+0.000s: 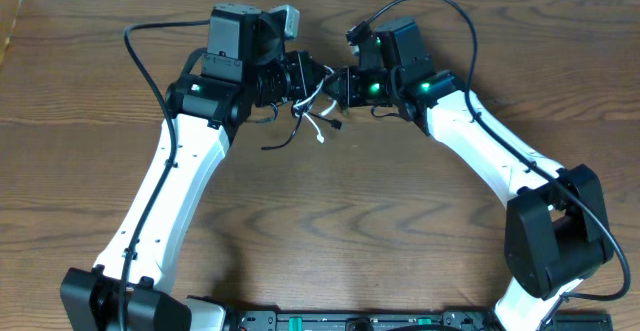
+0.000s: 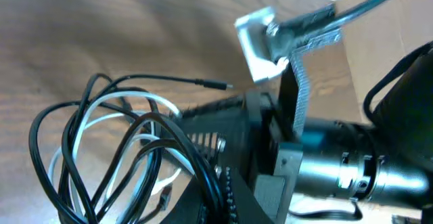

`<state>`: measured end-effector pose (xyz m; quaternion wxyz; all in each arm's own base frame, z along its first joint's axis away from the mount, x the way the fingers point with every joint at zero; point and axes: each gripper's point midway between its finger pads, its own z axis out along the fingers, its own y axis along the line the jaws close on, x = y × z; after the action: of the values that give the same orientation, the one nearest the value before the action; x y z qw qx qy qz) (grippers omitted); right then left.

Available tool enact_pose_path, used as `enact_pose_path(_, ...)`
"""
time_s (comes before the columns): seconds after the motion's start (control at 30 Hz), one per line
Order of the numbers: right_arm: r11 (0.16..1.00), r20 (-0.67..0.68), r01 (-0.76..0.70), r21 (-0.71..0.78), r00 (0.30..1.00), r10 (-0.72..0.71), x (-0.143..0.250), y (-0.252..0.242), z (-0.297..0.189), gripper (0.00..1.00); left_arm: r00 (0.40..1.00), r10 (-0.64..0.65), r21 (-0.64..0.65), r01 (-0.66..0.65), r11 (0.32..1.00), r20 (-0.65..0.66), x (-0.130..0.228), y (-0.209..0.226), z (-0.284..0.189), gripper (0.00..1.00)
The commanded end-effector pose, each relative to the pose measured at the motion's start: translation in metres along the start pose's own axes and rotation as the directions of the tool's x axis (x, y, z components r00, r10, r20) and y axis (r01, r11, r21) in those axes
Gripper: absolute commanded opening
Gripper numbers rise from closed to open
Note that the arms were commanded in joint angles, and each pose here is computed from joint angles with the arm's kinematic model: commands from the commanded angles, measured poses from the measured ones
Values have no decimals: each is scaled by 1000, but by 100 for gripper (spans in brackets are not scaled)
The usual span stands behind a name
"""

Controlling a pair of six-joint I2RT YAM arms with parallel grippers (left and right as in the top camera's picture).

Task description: Untangle cables

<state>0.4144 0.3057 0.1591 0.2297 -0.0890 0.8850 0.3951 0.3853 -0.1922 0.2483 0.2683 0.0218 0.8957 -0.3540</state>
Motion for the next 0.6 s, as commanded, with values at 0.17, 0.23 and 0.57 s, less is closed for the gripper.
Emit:
enact_pose_path(0.17,999,38,-9,-31,999,10,-18,8,-36,1,993,66,2,-66,998,-103,26,2,-5,7)
enact_pose_path(0.23,998,54,-11,-60,998,15,-25,12,-54,1,986,112,1,-112,994,-124,32,4,-6,7)
enact_pose_path(0.57,990,182,-14,-143,983,40,-63,21,-114,1,938,291,130,-270,954,-188,53,-9,-10,7)
